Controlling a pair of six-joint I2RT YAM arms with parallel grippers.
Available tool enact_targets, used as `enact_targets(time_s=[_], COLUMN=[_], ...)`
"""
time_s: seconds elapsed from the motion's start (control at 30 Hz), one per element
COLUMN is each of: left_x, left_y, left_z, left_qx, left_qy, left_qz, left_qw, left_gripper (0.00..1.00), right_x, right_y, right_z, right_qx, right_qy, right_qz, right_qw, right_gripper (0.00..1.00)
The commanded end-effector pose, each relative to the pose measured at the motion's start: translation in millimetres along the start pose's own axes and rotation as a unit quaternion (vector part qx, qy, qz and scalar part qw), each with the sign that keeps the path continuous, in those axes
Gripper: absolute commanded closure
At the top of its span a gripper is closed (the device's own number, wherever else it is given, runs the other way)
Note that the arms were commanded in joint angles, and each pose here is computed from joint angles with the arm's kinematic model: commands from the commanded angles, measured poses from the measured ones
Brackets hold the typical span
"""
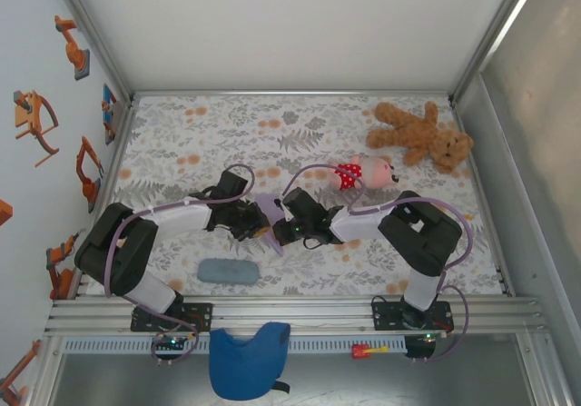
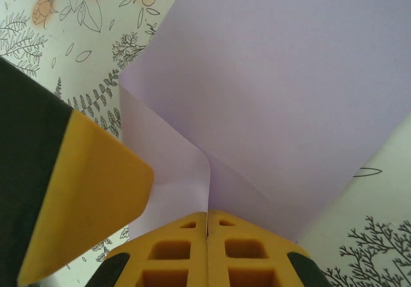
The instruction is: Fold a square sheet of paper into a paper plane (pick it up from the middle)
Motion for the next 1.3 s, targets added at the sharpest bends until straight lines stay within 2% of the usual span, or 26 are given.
enact_targets(time_s=[0.0,0.7,1.27], left_x=[-1.3,-0.2,3.4], left_y=[1.4,5.0,1.6], left_z=[-2.3,10.2,0.9], left_qx=[0.002,0.044,0.036], left_qy=[0.003,0.007,0.021], left_qz=[0.009,0.002,-0.002], left_qw=[1.0,0.999,0.999], left_gripper=[0.86,0.87,0.87], right_x=[-11.7,-13.9,-14.3], right_y=[5.4,5.7,4.8], right_z=[-12.7,-14.3,-14.7], right_qx=[-0.034,-0.037,-0.038], right_qy=[0.015,0.017,0.017], right_qz=[0.031,0.034,0.032], right_qw=[0.999,0.999,0.999], right_gripper=[1.0,1.0,1.0])
Point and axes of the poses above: each hand's point on the last joint's axis, 136 mm out from that joint toward the fingers, its own y axis out along the fingers, its own z axis along the line the jaws close on, x = y × z, the point moved 8 cm from there along -y, back along the fingers, and after that the axes turned 1 degree about -y, right-handed, at the moved point
